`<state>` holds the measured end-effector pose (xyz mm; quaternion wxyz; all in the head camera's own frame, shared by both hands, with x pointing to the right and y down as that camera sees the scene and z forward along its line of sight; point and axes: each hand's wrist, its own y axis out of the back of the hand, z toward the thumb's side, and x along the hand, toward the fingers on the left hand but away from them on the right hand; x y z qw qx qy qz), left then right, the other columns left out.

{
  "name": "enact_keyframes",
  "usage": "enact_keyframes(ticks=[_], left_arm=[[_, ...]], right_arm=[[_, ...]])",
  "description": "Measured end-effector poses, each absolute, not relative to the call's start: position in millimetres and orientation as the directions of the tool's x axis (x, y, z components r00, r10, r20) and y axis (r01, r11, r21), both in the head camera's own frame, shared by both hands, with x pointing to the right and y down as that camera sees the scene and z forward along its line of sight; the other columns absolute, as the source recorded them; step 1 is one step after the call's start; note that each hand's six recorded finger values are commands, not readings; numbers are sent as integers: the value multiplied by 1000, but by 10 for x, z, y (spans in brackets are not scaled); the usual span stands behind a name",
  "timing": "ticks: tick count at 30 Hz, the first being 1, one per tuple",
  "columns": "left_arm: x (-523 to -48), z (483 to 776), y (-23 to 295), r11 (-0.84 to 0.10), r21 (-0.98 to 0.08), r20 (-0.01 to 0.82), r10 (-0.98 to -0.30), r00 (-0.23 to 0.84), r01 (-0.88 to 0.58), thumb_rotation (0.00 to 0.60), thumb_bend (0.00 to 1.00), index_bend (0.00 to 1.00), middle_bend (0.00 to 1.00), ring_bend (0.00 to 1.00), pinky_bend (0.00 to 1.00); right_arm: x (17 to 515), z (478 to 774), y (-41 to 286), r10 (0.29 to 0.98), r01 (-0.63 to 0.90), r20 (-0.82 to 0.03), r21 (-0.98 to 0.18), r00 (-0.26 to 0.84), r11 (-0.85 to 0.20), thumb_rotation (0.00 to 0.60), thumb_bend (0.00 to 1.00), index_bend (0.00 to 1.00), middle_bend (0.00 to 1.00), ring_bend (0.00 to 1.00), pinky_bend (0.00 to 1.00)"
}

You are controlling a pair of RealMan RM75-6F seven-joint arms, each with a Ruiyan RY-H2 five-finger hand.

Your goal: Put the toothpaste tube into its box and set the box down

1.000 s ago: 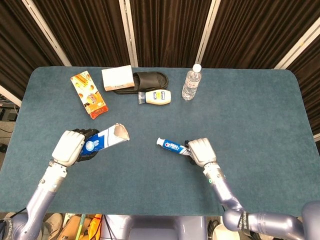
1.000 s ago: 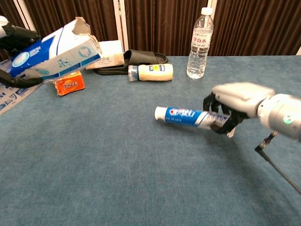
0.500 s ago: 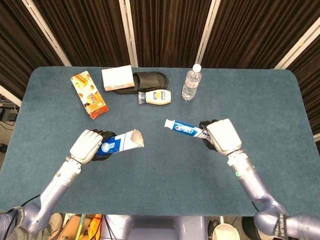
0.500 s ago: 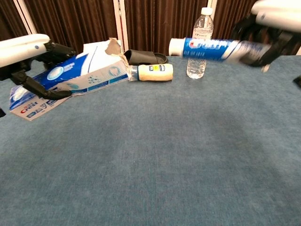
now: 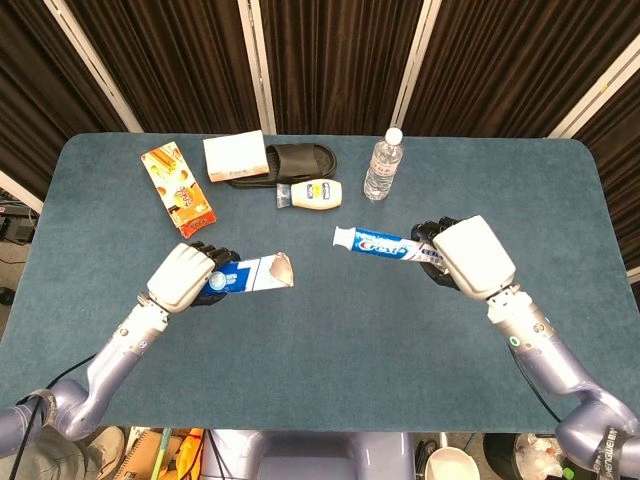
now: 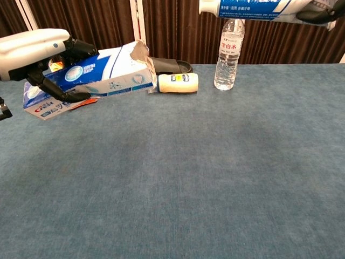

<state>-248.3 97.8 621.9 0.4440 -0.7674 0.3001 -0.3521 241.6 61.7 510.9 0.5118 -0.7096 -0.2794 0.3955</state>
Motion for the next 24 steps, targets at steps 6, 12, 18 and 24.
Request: enact_keyframes(ticks=[6, 12, 18, 24], left_arm=[[-2463, 6157, 941, -385, -897, 204, -795, 571, -216, 600, 421, 430, 568, 544, 546], [-2422, 6141, 938, -339, -900, 128, -807, 577, -275, 600, 421, 429, 568, 545, 547], [-2365, 6142, 930, -335, -896, 109, -802, 587, -291, 600, 421, 428, 568, 544, 546], [-2335, 6159, 972, -348, -898, 123, -787, 605, -269, 600, 421, 427, 567, 544, 546]], right_arm=[[2346, 5027, 706, 742, -85, -244, -966, 625, -246, 600, 613, 899, 777, 680, 812], [2278, 5009, 770, 691, -144, -217, -976, 690, -164, 600, 613, 900, 777, 680, 811], [2224, 4999, 804, 673, -169, -193, -980, 714, -101, 600, 612, 900, 778, 680, 812], [2231, 5007, 800, 673, -179, -192, -980, 715, -90, 600, 612, 900, 777, 680, 812]])
